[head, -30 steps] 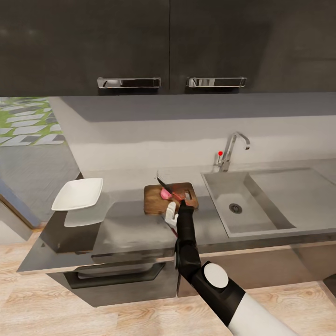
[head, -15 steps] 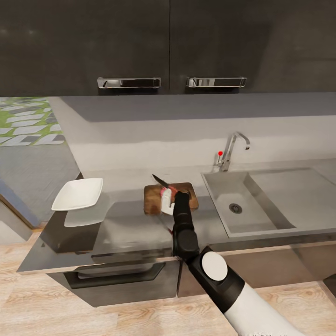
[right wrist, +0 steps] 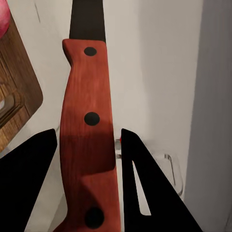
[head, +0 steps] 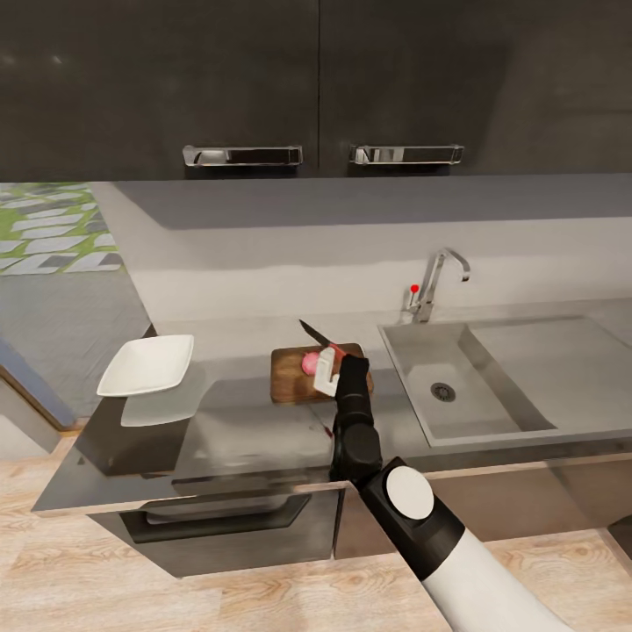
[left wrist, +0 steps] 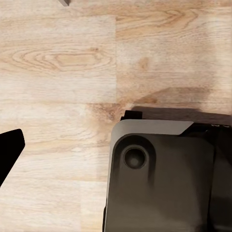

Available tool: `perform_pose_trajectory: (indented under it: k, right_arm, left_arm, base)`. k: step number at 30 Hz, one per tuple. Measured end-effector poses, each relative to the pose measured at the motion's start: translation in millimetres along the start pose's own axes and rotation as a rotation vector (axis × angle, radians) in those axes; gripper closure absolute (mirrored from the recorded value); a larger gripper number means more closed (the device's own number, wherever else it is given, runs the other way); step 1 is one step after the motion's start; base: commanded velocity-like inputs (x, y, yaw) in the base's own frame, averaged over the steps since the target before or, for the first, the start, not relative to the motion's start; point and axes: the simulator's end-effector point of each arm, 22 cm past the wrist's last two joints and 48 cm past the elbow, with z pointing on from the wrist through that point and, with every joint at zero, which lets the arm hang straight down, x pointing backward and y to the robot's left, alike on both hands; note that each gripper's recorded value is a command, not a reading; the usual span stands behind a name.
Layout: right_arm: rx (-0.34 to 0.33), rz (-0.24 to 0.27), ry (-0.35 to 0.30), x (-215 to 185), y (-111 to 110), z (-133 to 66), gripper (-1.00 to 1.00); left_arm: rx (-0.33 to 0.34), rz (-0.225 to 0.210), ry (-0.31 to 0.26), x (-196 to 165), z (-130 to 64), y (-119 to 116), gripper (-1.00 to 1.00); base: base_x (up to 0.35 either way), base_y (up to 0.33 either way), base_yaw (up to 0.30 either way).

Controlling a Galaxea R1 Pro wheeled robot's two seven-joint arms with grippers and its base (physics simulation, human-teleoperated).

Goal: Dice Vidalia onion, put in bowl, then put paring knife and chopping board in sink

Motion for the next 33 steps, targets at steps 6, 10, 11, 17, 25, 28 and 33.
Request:
perform_pose_trajectory:
  k: [6, 10, 11, 17, 25, 28, 33]
  right_arm:
    - [-0.001, 0.003, 0.001, -0.2, -0.1, 0.0, 1.00]
    - [-0.001, 0.004, 0.000, -0.6, 0.1, 0.0, 1.00]
    - [-0.001, 0.004, 0.000, -0.7, 0.2, 0.0, 1.00]
    - [-0.002, 0.005, 0.000, -0.8, 0.7, 0.1, 1.00]
    - [-0.012, 0.011, -0.041, -23.4, 2.2, -5.3, 1.00]
    - [0.001, 0.019, -0.072, -34.2, -5.2, -8.7, 1.00]
    - [0.006, 0.018, -0.106, -43.3, -7.8, -10.8, 1.00]
  left_arm:
    - [0.000, 0.000, 0.000, 0.0, 0.0, 0.0, -1.00]
    - [0.000, 0.000, 0.000, -0.1, 0.1, 0.0, -1.00]
    - [0.000, 0.000, 0.001, 0.0, 0.1, 0.0, -1.00]
    - [0.000, 0.000, 0.001, 0.0, 0.0, 0.0, -1.00]
    - [-0.008, 0.000, -0.001, 0.0, 0.7, 5.8, -1.00]
    - [-0.010, 0.000, -0.001, 0.0, 0.9, 7.5, -1.00]
    - [-0.011, 0.001, -0.001, -0.1, 1.0, 8.6, -1.00]
  base:
    - [0.000, 0.000, 0.000]
    - [0.000, 0.000, 0.000]
    - [0.000, 0.000, 0.000]
    - [0.000, 0.000, 0.000]
    - [0.000, 0.000, 0.000]
    - [0.000, 0.000, 0.000]
    - [0.000, -0.001, 0.000]
